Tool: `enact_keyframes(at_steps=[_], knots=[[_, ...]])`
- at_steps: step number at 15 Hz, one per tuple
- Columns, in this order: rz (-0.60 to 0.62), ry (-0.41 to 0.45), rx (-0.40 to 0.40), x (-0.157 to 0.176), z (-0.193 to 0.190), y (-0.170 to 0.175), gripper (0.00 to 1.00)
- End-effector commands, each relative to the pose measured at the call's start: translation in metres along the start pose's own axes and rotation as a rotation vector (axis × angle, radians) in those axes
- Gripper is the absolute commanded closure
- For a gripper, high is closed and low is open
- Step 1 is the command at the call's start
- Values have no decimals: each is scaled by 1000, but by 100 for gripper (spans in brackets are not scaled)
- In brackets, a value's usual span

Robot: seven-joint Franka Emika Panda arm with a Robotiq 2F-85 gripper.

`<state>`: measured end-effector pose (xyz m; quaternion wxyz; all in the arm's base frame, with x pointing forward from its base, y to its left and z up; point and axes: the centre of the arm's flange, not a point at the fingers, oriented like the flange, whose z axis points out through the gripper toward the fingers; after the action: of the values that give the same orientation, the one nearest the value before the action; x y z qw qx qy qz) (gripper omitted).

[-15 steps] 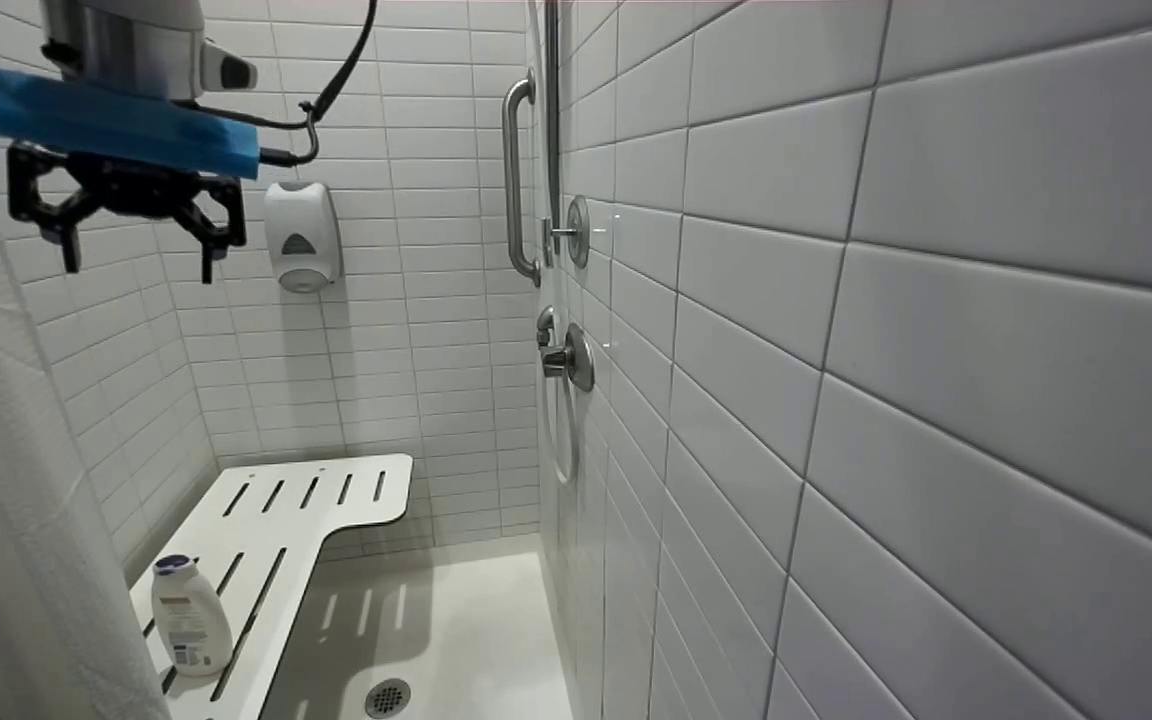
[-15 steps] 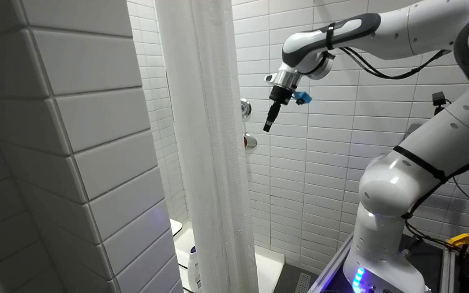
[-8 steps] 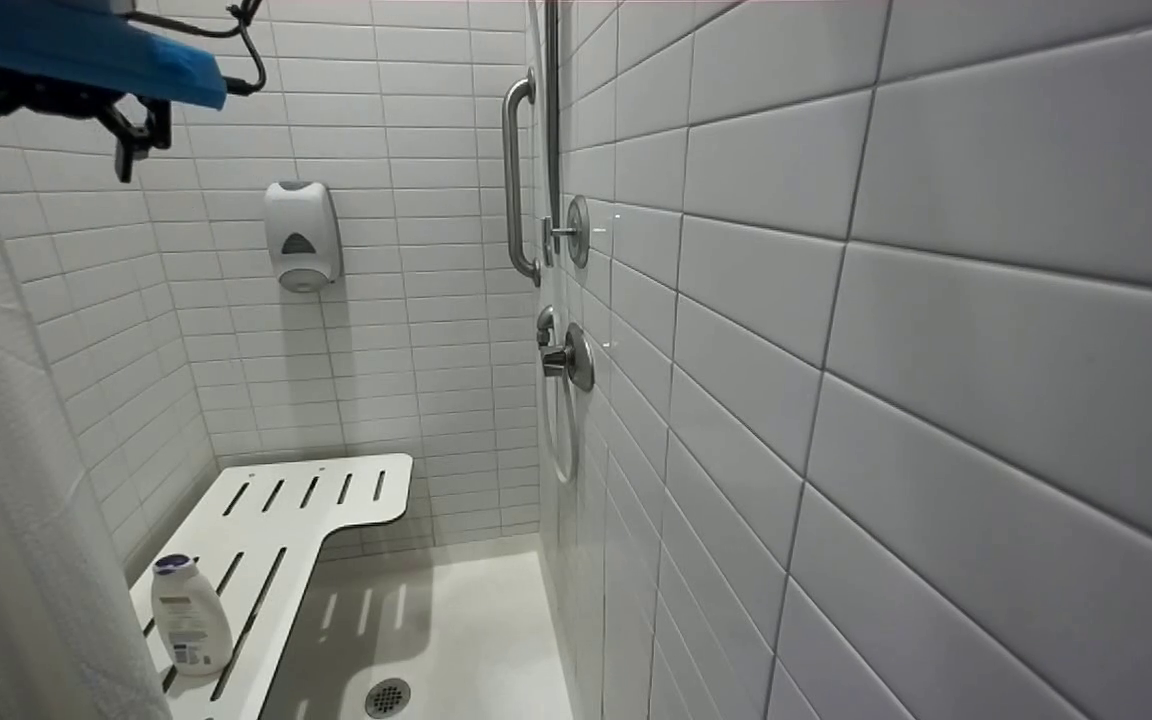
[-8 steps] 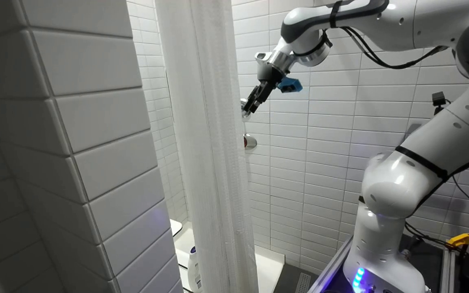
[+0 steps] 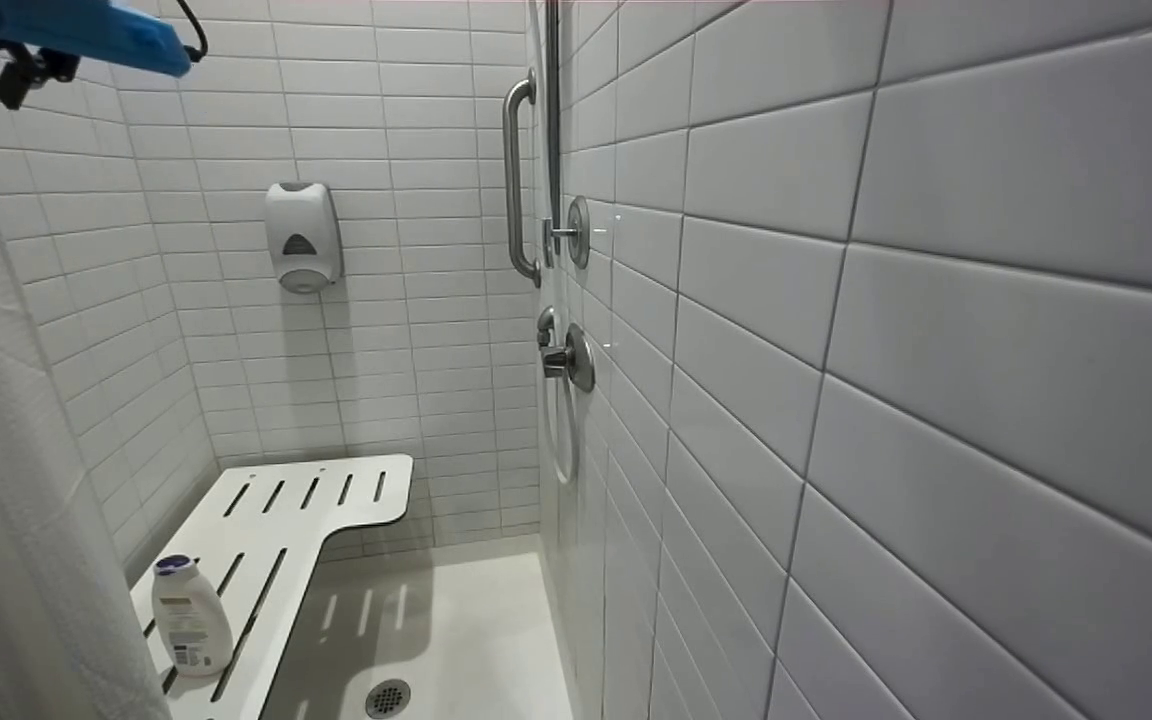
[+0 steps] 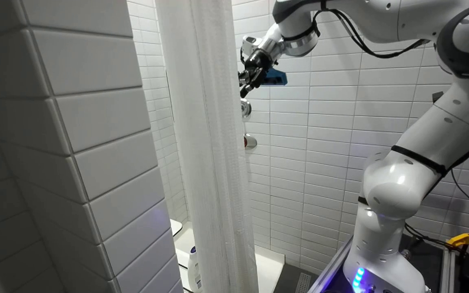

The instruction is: Close the curtain railing

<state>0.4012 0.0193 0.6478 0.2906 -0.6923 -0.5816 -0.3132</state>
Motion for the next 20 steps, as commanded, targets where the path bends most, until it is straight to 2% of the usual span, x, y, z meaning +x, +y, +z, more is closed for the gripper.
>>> enact_keyframes(at_steps=[1, 7, 16, 17, 18, 20], knots=[[-119, 53, 131, 16, -9, 22, 0], [-153, 142, 269, 10, -4, 19, 0], [-150, 118, 354, 21, 21, 3, 0], [-151, 119, 358, 21, 23, 2, 17], [-151, 114, 358, 21, 24, 2, 27], [-150, 114, 353, 20, 23, 2, 39]])
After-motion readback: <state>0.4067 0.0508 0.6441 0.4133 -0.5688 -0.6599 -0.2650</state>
